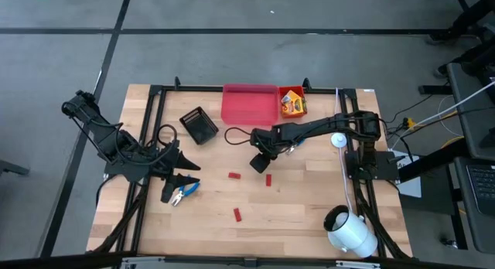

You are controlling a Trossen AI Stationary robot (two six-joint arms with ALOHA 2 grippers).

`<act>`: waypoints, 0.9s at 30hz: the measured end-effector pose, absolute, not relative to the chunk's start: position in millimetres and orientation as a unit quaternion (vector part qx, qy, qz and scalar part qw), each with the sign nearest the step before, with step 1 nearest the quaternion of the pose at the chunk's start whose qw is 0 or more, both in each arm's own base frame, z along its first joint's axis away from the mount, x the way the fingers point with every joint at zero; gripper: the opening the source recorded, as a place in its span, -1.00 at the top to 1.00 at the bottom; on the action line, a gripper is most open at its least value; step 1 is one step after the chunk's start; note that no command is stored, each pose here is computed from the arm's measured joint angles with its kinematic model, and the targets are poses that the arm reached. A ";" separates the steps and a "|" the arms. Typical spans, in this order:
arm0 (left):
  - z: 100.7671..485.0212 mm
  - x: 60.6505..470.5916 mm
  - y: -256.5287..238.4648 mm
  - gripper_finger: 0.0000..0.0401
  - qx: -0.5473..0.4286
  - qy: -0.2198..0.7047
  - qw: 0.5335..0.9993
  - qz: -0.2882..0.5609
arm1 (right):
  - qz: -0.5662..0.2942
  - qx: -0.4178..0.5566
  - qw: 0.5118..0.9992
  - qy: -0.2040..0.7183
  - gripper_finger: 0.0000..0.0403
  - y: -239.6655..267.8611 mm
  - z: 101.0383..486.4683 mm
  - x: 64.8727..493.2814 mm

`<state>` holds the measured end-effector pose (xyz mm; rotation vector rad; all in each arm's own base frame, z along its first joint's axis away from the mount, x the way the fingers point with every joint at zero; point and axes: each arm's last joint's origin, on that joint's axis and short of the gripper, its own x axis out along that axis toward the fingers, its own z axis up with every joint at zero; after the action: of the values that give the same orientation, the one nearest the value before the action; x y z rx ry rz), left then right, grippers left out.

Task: Pick & Place School Supplies
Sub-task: Put the red eraser into the black bin

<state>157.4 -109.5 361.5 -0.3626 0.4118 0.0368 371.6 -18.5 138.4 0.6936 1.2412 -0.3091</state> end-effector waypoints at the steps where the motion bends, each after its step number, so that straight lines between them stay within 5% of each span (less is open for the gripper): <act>1: 361.5 157.5 -109.5 0.10 -0.179 0.203 0.962 0.019 | -0.142 0.317 0.748 0.566 0.42 -18.5 138.3 371.8; 27: 361.5 157.6 -109.4 0.10 -0.192 0.202 0.960 0.022 | -0.144 0.310 0.767 0.543 0.42 -30.0 142.9 377.3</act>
<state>157.6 -109.4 361.5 -0.3884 0.4100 0.0446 377.3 -30.0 142.9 0.6732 1.1793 -0.3128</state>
